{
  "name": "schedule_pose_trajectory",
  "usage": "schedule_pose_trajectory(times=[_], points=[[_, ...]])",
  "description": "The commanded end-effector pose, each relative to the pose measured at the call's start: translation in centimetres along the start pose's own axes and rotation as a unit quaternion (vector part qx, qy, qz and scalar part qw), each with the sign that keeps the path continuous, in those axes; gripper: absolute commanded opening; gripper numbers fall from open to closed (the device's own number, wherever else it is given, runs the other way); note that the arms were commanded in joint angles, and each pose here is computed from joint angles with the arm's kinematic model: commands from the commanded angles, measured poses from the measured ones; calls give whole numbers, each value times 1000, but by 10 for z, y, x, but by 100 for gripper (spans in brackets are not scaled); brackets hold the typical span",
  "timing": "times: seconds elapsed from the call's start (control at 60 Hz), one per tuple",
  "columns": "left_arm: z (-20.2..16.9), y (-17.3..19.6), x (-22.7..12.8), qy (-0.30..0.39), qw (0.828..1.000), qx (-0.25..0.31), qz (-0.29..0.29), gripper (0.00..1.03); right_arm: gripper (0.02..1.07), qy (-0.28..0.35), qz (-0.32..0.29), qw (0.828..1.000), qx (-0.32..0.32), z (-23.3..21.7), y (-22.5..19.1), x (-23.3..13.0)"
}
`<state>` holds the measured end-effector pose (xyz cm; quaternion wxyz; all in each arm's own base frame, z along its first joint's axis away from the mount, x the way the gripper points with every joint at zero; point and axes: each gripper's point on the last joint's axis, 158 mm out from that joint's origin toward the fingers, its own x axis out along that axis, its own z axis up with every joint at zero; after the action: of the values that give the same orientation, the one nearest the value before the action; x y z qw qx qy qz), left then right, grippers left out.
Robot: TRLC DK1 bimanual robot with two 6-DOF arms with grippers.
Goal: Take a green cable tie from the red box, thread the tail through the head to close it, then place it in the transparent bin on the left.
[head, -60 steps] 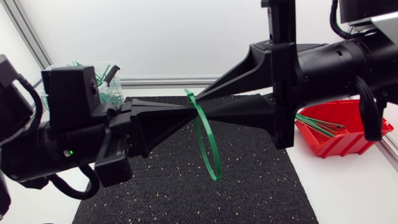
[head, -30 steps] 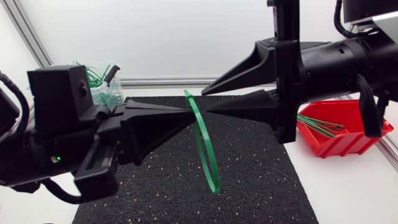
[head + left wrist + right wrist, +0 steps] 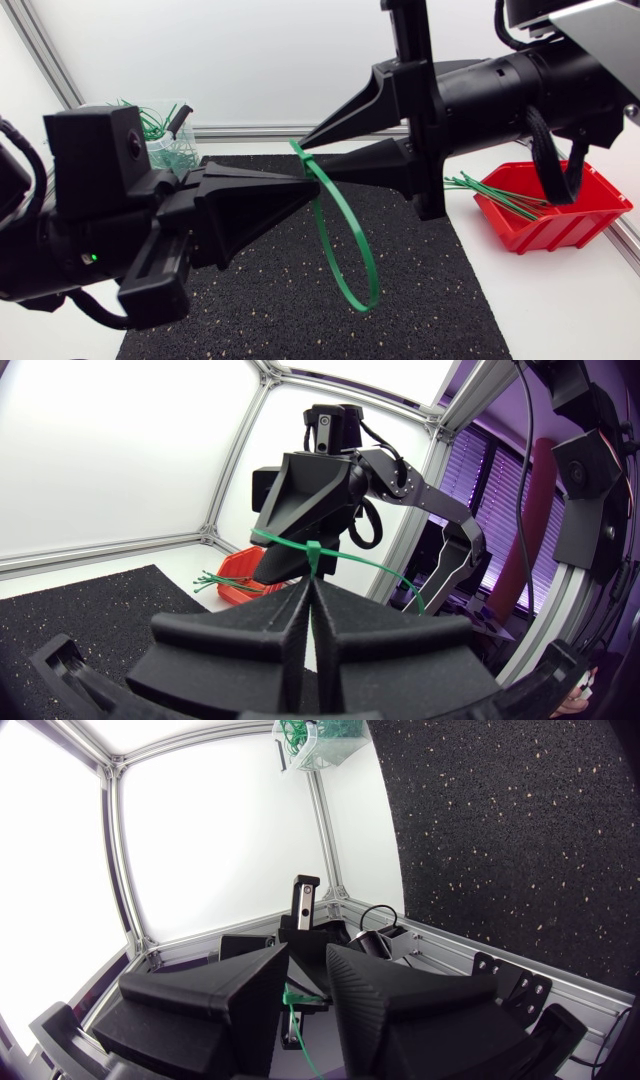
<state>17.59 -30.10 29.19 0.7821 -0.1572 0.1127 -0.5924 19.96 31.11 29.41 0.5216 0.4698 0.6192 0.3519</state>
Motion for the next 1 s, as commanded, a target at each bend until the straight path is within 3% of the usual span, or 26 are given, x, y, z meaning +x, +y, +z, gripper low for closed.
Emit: schedule_pose_trajectory(times=[0.0,0.317,0.983], points=[[-7,-5,-2,5,1000,1,-10,4,35,-2,-4,1000,-5,7,-1,3],[-7,-7,-5,4,1000,2,-12,4,35,-24,-7,1000,8,20,-11,-8],[-7,-7,-5,5,1000,2,-13,4,35,-24,13,999,-34,0,21,-16]])
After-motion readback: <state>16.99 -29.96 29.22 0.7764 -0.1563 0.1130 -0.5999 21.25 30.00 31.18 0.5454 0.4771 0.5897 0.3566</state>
